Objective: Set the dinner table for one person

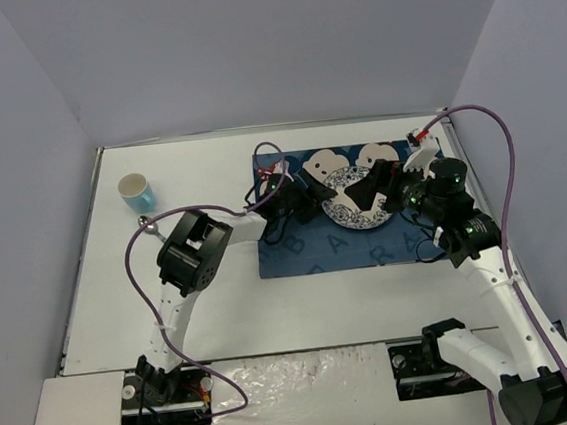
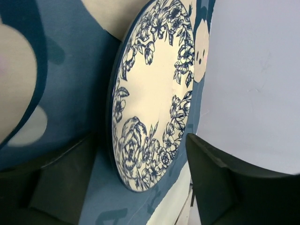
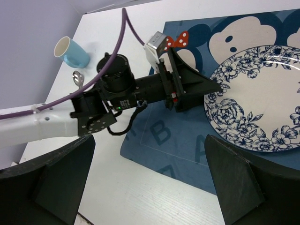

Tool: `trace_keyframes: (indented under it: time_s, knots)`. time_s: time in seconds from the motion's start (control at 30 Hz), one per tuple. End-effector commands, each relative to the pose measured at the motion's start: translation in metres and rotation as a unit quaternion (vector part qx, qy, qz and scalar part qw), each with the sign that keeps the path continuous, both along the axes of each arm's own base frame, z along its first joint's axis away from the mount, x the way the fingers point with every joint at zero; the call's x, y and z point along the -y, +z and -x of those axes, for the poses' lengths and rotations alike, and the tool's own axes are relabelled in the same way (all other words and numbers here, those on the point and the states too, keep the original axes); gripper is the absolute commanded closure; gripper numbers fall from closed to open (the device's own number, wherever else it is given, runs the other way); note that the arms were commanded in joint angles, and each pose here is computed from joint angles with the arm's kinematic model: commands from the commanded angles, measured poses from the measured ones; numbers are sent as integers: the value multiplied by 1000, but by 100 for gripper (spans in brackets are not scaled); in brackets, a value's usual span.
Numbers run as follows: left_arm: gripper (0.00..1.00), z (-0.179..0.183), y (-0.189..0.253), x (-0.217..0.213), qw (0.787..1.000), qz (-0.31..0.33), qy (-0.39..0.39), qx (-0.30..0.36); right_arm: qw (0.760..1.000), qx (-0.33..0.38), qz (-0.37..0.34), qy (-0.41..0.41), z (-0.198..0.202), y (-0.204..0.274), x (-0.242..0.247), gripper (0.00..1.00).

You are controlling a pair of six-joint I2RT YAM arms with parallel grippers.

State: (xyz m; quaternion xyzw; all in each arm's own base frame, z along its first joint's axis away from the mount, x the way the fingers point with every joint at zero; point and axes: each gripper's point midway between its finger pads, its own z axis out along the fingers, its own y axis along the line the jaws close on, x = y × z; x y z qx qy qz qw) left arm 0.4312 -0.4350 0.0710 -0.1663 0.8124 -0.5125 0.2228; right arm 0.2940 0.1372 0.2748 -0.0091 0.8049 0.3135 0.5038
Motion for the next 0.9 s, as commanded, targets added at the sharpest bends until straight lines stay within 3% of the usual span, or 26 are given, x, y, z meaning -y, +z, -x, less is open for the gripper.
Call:
trace_keyframes:
  time_s: [0.0, 0.1, 0.23, 0.43, 0.5, 0.67, 0.87]
  knots:
    - [20, 1, 61, -32, 998, -30, 19, 55, 999, 44, 13, -14, -5, 21, 7, 0]
    - [13, 16, 67, -78, 989, -135, 21, 57, 999, 44, 21, -13, -7, 20, 8, 0]
    - [13, 23, 95, -173, 950, -296, 47, 85, 998, 42, 43, -17, -12, 18, 12, 0]
    - [13, 9, 157, -343, 890, -431, 110, 101, 997, 37, 74, 4, -19, 15, 10, 0]
    - [13, 7, 163, -366, 876, -460, 102, 108, 996, 35, 79, 8, -21, 12, 8, 0]
    - [20, -19, 164, -482, 830, -541, 122, 59, 995, 29, 93, 30, -26, 3, 4, 0]
    - [31, -53, 147, -538, 843, -523, 125, 31, 994, 13, 93, 50, -30, -7, -3, 0]
